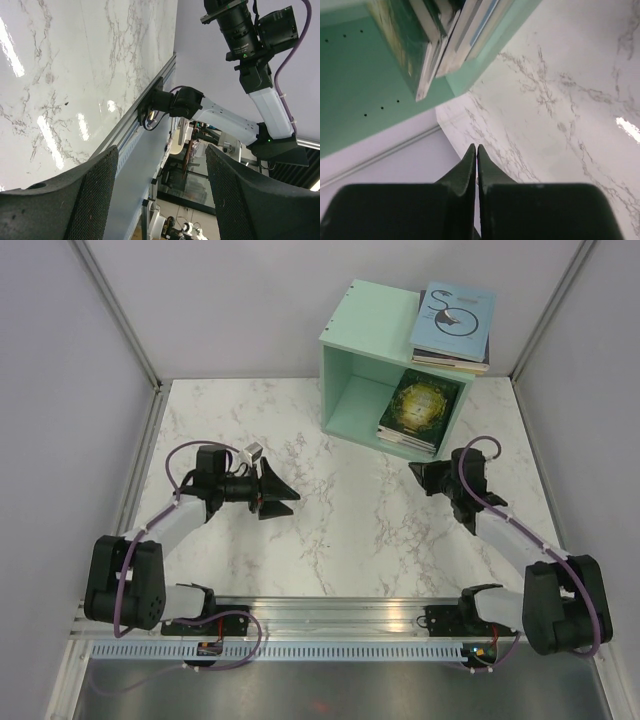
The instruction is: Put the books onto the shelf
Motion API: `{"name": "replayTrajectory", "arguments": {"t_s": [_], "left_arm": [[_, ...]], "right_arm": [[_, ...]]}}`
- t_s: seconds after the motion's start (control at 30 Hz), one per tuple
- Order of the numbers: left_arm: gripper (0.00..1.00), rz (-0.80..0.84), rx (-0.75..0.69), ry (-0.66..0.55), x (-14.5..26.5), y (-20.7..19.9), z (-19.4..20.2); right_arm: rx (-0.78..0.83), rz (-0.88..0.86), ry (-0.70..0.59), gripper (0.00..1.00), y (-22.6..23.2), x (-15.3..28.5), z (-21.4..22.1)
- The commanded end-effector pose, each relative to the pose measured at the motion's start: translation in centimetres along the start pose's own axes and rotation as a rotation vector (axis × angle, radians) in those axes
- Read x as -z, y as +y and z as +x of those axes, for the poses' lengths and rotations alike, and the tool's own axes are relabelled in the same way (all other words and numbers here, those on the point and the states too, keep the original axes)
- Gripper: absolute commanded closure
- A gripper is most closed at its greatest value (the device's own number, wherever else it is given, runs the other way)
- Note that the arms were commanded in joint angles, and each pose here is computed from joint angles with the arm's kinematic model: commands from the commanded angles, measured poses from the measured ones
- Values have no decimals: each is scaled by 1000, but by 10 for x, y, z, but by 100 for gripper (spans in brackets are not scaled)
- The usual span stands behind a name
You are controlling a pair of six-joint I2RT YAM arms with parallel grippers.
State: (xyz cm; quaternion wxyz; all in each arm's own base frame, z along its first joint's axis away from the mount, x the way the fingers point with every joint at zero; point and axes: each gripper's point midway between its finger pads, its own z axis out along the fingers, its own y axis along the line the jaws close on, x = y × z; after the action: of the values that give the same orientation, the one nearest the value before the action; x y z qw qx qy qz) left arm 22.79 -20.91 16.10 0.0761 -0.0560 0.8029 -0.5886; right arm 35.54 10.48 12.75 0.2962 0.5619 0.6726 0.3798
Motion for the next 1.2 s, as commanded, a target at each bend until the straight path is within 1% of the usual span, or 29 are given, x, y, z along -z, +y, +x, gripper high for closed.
{"name": "replayTrajectory", "arguments": {"t_s": [0.0,0.13,0.2,0.33,0.37,0.47,0.7,0.97,1.07,1.17], "left_arm": [[26,15,-55,3,1,-5,-6],[27,19,-56,3,2,-7,-5],[27,20,-57,0,3,-8,-3],[27,21,-54,2,5,-8,4],[27,19,-50,2,6,-7,6],[27,14,-51,2,8,-7,12],[28,-7,-64,-5,16,-4,20],[28,-23,-55,-24,23,2,16],[28,-25,-51,-22,22,3,13],[28,-36,-48,-28,22,5,10]], "right_arm": [[101,-4,26,100,8,-1,16],[118,0,35,100,15,-16,28],[99,-12,30,100,21,-23,27],[76,-13,30,100,31,-53,29],[73,-30,30,100,43,-58,29],[66,-36,32,100,57,-74,31],[47,0,-57,100,76,-103,16],[13,84,-169,100,68,-116,-3],[14,75,-145,100,73,-117,1],[62,13,-62,100,87,-116,16]]}}
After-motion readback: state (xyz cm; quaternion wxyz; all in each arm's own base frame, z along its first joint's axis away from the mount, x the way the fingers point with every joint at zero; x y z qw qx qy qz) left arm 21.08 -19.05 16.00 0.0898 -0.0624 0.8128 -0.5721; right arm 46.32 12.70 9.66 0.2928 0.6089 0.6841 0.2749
